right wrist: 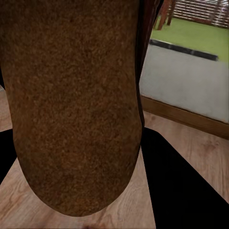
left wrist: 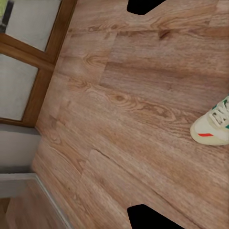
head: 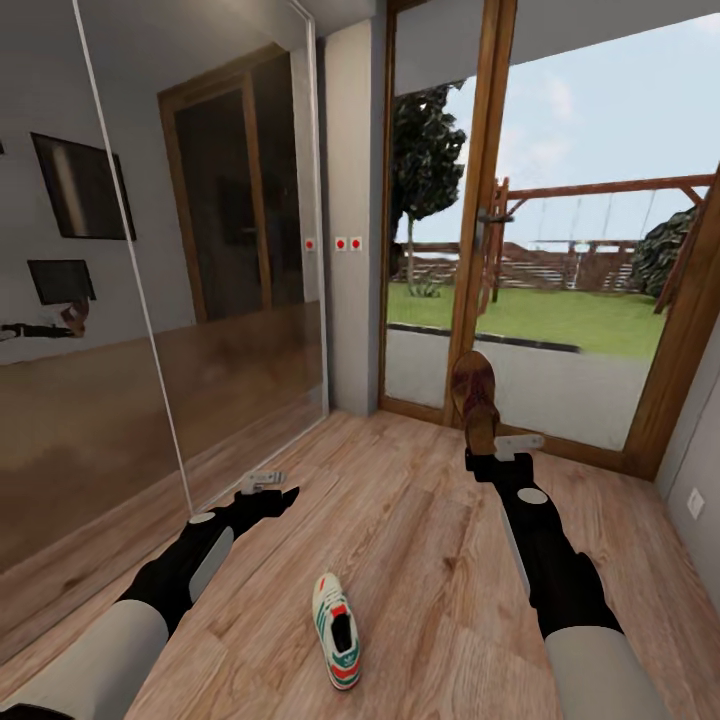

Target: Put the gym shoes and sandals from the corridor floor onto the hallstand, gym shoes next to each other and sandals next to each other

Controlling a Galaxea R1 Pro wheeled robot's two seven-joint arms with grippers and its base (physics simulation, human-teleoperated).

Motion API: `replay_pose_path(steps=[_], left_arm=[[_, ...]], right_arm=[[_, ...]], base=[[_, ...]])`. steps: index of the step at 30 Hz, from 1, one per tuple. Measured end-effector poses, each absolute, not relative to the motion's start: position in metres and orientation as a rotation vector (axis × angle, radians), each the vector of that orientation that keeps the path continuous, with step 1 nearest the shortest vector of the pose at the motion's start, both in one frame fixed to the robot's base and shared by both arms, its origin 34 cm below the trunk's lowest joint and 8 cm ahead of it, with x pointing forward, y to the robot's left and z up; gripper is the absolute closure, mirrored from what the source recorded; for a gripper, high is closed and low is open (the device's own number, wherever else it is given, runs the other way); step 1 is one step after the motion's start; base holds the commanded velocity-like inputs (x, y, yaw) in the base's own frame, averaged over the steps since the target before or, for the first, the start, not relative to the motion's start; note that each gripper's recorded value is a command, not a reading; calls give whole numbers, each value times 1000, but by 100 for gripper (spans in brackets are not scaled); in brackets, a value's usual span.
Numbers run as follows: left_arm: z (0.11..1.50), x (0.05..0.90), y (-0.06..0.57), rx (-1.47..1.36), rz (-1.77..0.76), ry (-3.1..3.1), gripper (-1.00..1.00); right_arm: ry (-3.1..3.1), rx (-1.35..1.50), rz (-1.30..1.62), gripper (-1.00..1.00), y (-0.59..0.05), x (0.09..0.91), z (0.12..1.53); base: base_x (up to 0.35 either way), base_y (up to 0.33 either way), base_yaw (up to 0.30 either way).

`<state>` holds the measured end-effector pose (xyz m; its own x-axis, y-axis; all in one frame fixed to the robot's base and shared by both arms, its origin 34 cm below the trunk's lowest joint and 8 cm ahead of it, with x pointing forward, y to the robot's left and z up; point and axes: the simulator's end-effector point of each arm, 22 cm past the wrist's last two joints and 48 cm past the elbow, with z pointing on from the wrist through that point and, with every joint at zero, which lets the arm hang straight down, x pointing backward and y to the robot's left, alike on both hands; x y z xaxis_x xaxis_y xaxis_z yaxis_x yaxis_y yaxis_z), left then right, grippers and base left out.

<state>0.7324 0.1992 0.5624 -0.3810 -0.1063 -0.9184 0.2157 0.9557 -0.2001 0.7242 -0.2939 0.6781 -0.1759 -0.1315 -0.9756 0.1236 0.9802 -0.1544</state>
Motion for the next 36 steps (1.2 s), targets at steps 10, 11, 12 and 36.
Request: replay_pose_path(steps=[10,11,12,36], left_arm=[[562,732,199,77,-344,1933,-100],[562,732,199,77,-344,1933,-100],[562,732,199,77,-344,1933,-100],[562,732,199,79,-344,1932,-100]], right_arm=[[1732,-6,-226,100,-294,724,678],[1732,-6,-227,100,-294,724,678],[1732,-6,-226,100,-294,724,678],[1733,-6,-227,100,-294,724,678]], base=[[138,-125,126],[233,-216,165],[234,-216,106],[125,-115,1]])
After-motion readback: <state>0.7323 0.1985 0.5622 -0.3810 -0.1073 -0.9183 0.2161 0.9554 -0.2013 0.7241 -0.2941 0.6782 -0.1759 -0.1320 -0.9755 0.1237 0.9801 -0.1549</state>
